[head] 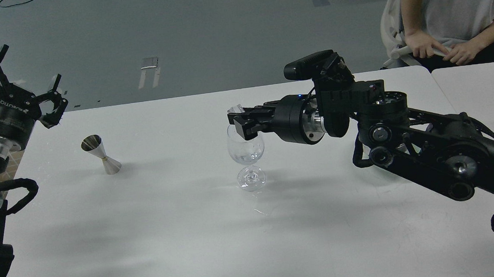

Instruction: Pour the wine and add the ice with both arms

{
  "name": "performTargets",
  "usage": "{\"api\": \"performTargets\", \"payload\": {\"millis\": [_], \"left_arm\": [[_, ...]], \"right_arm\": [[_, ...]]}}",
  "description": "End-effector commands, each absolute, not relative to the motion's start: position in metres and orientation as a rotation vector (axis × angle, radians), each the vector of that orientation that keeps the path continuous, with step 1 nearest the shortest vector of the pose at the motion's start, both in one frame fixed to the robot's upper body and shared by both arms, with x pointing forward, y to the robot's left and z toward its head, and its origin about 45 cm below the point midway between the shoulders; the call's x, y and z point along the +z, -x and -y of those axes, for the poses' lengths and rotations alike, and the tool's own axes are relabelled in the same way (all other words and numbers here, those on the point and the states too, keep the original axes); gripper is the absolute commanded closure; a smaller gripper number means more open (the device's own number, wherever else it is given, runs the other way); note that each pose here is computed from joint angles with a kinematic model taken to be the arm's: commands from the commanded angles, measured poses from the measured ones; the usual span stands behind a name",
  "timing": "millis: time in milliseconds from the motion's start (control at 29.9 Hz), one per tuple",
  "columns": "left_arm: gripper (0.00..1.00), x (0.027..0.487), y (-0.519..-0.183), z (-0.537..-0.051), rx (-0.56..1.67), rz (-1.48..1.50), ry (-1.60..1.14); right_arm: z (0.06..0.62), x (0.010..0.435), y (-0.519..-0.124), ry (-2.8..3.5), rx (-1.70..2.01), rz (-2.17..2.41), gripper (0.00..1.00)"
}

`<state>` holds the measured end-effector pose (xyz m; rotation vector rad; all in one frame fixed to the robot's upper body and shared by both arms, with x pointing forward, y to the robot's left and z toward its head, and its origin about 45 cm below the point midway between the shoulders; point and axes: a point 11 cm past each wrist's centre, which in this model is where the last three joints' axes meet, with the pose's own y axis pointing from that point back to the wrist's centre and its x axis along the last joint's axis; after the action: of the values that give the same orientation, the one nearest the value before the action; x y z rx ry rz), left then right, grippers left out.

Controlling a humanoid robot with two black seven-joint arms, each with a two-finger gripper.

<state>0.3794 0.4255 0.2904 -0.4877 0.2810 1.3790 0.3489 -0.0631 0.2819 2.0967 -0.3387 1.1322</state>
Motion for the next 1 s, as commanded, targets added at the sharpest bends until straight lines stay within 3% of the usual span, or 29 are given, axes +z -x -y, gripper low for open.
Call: {"api": "performTargets", "payload": {"millis": [0,201,969], "left_arm": [[0.03,0.2904,-0.3792,-0.4256,1.378,-0.281,0.489],[0.03,0.2904,-0.3792,-0.4256,1.378,-0.281,0.489],[0.03,0.2923,-0.3788,-0.4278,1.382,-0.277,0.498]], "right_arm": [[0.0621,0.2818,-0.3485,-2.098,1.133,0.337,0.08],[0.0618,0.2819,-0.3488,-2.096,1.133,0.336,0.00],[0.0610,0.2819,-0.3489,-2.098,1.126,0.340,0.00]]}}
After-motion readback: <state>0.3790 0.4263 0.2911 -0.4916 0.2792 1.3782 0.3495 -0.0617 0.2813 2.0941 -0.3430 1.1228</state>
